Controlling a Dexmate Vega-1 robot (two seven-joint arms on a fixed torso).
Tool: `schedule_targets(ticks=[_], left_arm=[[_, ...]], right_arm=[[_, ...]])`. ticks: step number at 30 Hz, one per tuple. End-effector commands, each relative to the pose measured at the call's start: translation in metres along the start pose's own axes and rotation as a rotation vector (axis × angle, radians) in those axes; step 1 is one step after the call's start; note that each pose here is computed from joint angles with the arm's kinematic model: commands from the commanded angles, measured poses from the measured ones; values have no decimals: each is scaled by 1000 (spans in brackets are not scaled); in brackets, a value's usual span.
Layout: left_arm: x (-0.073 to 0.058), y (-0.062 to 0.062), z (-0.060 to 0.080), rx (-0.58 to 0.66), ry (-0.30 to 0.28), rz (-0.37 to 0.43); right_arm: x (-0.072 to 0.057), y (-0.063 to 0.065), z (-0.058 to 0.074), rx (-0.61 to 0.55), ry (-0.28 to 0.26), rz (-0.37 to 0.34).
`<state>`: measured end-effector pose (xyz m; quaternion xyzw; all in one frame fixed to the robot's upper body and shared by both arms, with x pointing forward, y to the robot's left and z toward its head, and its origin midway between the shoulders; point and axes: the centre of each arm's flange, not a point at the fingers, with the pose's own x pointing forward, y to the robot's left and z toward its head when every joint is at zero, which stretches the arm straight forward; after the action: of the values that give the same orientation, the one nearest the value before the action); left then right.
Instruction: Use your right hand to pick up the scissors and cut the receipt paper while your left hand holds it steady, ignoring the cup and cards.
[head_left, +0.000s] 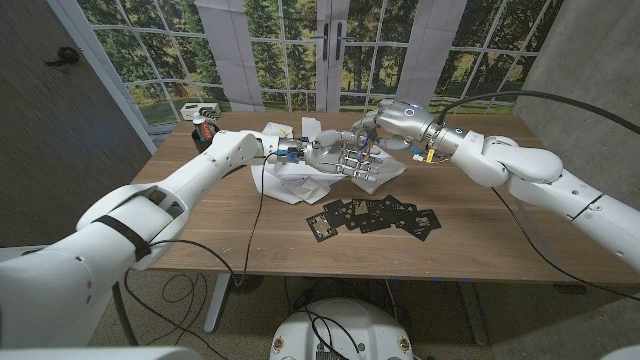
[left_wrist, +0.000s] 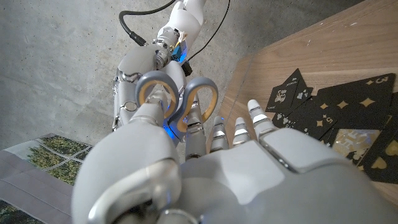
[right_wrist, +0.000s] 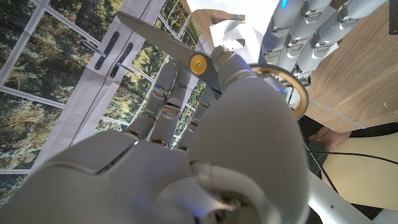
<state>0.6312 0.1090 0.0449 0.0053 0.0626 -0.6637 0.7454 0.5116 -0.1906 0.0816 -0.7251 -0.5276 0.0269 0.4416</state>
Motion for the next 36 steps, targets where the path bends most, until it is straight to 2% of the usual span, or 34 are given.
schedule_targets(ticks=[1,23,36], left_arm=[[-1,-1,-2,-4,4,16],[4,-2,-1,-17,2,56],[7,-2,-2,-28,3,88]], right_arm=[[2,1,2,-1,-4,5],[-1,0,0,-12,20,3],[-3,-2,1,-14,10,5]])
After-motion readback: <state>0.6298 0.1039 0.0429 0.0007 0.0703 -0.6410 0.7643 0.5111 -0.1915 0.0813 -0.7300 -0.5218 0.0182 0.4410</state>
